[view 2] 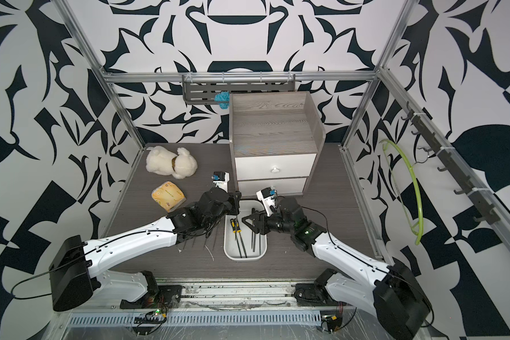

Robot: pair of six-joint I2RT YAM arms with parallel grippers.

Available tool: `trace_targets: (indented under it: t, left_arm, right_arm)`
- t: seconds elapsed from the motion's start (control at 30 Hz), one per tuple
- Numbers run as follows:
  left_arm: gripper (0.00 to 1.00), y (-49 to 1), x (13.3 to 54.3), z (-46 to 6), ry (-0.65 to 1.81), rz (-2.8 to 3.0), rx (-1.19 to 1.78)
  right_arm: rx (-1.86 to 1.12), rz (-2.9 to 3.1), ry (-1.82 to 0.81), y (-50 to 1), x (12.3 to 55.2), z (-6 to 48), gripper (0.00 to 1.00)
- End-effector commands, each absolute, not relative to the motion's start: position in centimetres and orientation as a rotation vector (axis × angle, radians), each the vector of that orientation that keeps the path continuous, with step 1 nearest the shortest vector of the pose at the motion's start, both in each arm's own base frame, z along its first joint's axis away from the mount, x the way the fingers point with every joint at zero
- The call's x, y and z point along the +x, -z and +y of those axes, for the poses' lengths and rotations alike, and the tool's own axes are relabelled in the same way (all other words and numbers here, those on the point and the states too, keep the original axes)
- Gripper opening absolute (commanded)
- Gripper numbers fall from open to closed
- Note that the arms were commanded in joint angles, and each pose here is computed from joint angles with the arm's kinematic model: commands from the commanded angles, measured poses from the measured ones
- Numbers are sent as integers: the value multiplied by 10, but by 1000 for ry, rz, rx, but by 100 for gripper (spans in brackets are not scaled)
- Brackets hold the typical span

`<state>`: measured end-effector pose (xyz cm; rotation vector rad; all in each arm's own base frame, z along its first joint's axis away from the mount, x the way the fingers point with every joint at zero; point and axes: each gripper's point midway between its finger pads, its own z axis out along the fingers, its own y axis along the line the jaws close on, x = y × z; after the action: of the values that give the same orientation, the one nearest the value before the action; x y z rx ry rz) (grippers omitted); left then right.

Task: Take the file tool out of the storage box
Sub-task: Pick up the file tool from the storage box.

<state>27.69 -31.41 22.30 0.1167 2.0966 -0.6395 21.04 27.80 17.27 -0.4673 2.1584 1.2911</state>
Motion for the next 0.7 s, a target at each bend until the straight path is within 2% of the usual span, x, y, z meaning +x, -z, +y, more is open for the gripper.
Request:
trace_targets:
  t: [0.0,0.27,0.4,0.5,0.57,0.6,0.67]
  left_arm:
    - [6,-238,282,-310,625,2038,101]
    - [6,-237,284,-316,629,2040,110]
    - [7,-234,284,-318,637,2041,107]
    - [7,-232,285,-318,637,2043,102]
    - [9,-231,285,-319,639,2047,99]
    - [14,-230,285,-319,639,2047,99]
    - [30,-229,284,-321,642,2052,109]
  right_arm:
    - [-549,2063,-1374,-204,207,300,51]
    - [-579,2128,-1382,-189,207,316,41]
    - [-552,2156,-1341,-182,212,314,16]
    - [-548,2153,-1330,-182,214,313,12]
    - [-542,2164,-1318,-179,215,313,3]
    - [-539,2177,-1303,-176,216,312,0]
    - [-535,2200,-1269,-172,218,309,0]
